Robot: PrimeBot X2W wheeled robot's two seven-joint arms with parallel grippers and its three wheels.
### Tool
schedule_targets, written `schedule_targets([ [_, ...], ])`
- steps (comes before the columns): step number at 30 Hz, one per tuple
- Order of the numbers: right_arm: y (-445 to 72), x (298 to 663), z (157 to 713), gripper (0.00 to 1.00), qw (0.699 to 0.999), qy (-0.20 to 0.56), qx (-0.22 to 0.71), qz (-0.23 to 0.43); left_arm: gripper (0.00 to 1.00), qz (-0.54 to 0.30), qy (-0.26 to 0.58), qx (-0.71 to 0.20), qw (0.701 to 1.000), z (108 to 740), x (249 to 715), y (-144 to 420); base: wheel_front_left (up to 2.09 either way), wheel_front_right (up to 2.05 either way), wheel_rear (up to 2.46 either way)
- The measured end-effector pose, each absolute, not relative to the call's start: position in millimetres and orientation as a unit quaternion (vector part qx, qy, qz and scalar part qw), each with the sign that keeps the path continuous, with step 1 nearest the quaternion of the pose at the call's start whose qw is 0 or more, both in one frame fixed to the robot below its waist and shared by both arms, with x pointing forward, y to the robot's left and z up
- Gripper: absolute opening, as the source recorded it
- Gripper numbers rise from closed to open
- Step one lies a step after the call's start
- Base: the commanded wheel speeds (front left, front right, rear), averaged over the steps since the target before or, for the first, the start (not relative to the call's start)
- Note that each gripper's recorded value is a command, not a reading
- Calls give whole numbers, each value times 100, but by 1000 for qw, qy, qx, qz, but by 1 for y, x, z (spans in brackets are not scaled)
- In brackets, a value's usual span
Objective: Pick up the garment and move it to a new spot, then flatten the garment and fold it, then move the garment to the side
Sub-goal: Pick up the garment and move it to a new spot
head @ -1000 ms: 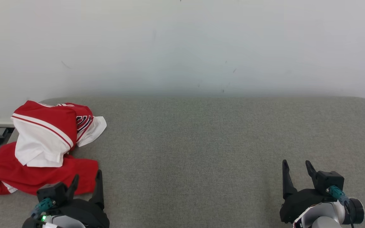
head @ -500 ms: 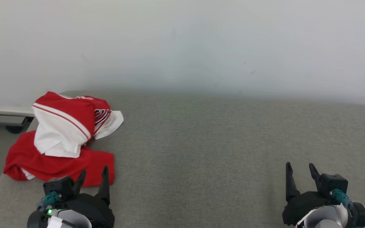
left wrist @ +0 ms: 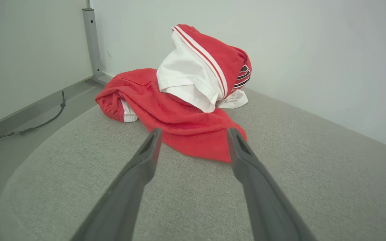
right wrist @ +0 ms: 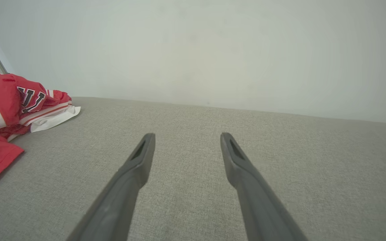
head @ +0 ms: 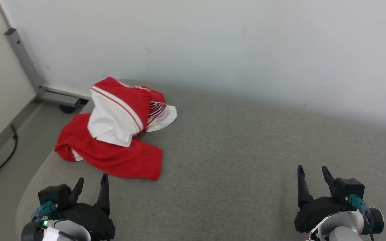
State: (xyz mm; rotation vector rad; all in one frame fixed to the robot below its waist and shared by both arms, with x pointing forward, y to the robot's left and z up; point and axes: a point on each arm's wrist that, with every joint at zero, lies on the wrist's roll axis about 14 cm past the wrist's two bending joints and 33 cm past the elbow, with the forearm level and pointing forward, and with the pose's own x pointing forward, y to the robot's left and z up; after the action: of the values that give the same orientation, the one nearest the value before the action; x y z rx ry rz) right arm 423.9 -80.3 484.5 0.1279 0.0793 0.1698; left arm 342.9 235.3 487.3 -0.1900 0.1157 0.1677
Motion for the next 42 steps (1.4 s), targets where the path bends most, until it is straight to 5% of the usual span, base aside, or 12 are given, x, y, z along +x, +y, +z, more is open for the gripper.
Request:
schedule_targets([
  [14, -10, 438, 489, 100, 982, 33, 60, 174, 100, 126, 94, -108, 982, 482, 324, 266, 0, 0, 0],
  [26, -11, 462, 495, 100, 978, 2, 25, 205, 100, 102, 163, -85, 978, 503, 401, 270, 0, 0, 0],
  [42, -75, 496, 479, 100, 987, 12, -23, 156, 100, 109, 285, -25, 952, 466, 495, 279, 0, 0, 0],
])
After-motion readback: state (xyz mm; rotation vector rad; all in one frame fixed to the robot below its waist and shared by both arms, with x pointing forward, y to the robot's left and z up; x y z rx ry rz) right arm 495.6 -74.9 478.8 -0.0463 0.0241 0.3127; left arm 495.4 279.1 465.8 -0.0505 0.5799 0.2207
